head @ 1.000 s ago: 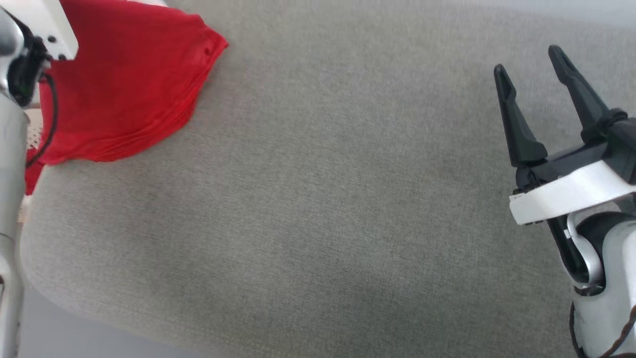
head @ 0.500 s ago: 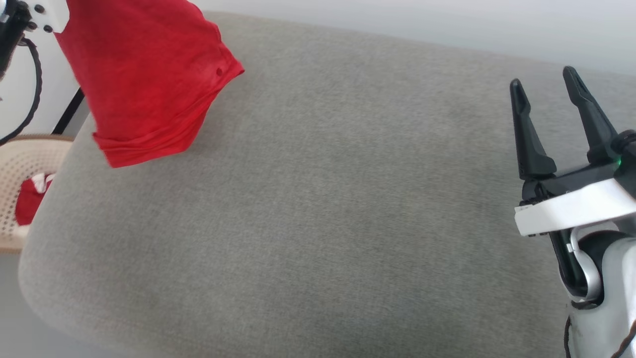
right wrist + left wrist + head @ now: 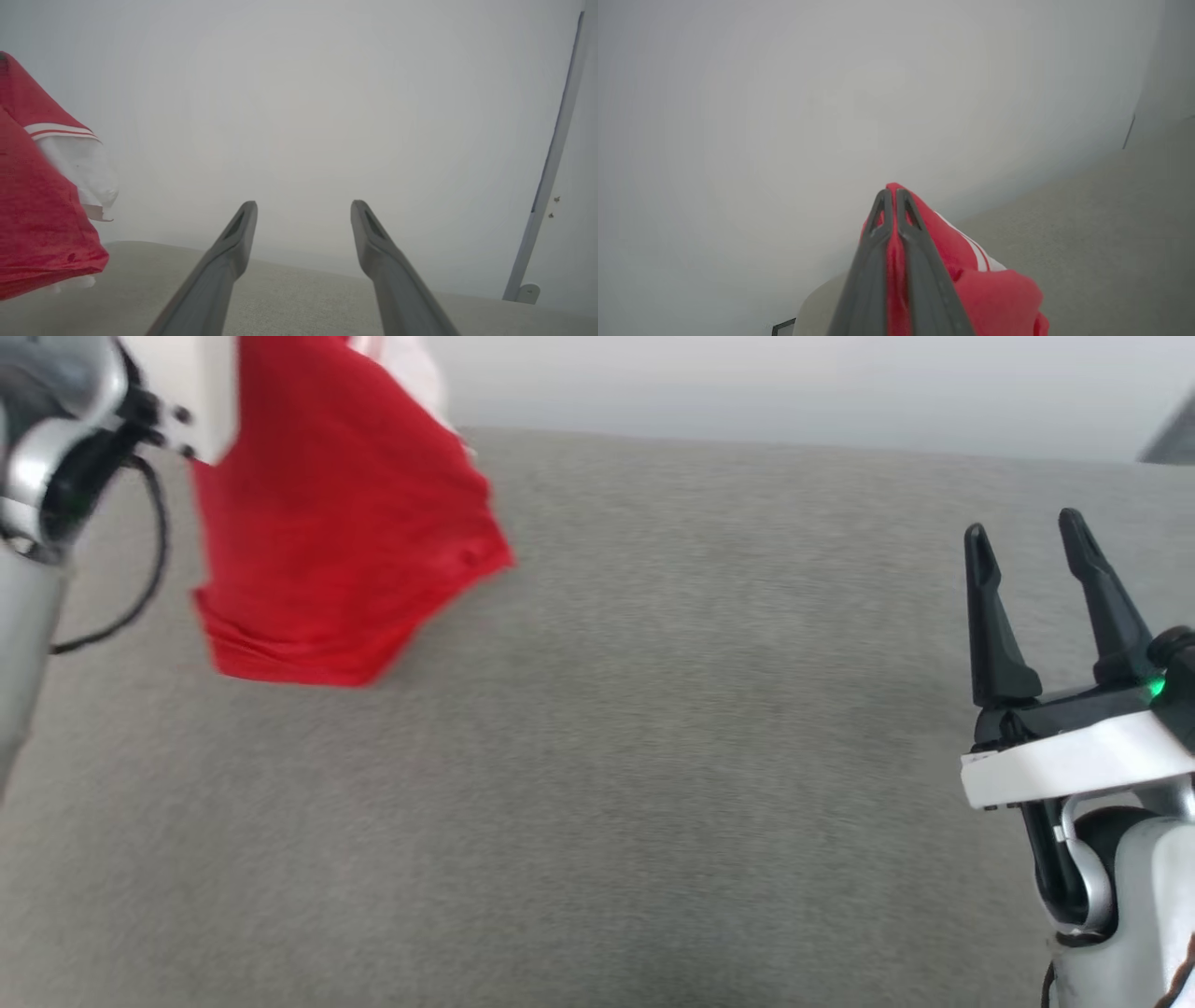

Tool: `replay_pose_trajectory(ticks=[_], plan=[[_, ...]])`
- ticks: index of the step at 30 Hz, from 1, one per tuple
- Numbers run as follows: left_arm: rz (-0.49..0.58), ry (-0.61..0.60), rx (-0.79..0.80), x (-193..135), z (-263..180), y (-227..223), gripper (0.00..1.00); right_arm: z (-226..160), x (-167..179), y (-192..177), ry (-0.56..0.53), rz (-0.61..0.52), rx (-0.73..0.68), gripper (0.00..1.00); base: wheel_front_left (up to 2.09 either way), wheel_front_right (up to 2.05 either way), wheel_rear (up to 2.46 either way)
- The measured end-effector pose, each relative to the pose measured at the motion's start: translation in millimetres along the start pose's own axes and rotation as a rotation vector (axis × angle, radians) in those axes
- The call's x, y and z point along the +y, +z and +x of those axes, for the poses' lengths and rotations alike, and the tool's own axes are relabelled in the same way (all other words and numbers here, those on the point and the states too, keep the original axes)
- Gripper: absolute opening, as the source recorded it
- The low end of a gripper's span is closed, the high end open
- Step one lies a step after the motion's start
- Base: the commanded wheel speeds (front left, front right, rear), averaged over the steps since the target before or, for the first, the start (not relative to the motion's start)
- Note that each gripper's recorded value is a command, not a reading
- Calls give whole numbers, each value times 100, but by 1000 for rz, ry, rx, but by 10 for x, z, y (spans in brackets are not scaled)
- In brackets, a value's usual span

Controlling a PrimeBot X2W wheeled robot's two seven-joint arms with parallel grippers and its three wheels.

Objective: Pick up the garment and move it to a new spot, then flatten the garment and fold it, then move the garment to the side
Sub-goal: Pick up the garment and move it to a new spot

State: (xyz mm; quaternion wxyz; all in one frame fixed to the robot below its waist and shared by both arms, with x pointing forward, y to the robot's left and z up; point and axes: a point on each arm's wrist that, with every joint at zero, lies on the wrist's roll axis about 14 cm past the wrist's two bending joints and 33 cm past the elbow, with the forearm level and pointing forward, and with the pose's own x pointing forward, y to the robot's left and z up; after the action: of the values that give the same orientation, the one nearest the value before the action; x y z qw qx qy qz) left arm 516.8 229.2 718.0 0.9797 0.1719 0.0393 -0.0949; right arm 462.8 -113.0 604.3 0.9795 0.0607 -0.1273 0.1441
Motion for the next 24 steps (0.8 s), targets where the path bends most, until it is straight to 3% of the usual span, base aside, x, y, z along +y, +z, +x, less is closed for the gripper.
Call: replay_pose_trajectory(ticks=[9,10,15,24], plan=[[23,-300,35,-1187,188,44,0,-349,-382,97,-125,-20,-7,100,0,0,0],[27,-364,68,-1466,205,-50,0,-425,-438,100,-146,-21,-4,100,0,0,0],[4,-509,196,-2042,216,-478,0,-581,-580,76,-198,-21,3,100,0,0,0],[-27,-644,527,-2631,125,-1620,0,-769,-771,-81,-268,-21,37,100,0,0,0]])
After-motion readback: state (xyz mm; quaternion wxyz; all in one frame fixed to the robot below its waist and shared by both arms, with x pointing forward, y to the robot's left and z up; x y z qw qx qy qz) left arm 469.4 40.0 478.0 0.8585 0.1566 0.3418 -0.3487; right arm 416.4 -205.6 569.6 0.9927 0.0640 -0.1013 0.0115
